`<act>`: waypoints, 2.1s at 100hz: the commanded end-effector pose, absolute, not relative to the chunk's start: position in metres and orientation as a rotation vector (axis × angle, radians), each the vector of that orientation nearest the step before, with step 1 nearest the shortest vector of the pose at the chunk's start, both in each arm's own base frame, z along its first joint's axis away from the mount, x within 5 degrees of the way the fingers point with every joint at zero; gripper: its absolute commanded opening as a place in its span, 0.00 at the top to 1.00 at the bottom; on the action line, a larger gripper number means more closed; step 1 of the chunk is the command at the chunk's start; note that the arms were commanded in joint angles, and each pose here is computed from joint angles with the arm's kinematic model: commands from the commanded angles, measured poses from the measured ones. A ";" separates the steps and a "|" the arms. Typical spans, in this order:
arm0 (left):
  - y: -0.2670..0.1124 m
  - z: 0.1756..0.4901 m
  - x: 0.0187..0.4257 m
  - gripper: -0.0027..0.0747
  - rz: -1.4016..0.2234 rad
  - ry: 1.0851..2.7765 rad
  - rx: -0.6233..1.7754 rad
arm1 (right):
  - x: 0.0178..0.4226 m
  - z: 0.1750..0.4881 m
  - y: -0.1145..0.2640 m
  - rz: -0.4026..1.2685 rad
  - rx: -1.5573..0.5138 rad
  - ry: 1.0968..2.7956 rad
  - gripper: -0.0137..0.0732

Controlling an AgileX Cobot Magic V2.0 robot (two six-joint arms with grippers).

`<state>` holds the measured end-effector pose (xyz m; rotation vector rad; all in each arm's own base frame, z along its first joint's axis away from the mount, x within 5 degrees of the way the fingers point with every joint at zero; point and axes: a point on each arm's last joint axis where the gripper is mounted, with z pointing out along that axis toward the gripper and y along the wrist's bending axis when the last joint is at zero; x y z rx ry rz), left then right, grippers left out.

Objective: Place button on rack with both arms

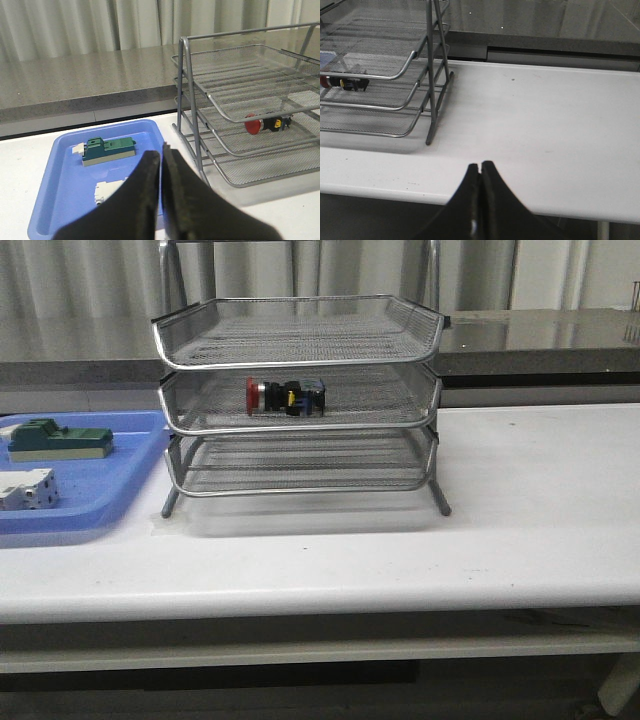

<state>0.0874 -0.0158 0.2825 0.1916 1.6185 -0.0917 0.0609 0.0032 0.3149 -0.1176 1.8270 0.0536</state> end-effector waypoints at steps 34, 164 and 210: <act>-0.013 0.298 0.088 0.96 -0.086 1.532 0.139 | 0.043 0.257 0.002 0.086 -0.037 1.572 0.92; -0.013 0.298 0.088 0.96 -0.086 1.533 0.140 | 0.054 0.211 0.005 0.111 -0.046 1.467 0.92; -0.013 0.298 0.088 0.96 -0.086 1.533 0.140 | 0.054 0.211 0.005 0.111 -0.046 1.467 0.92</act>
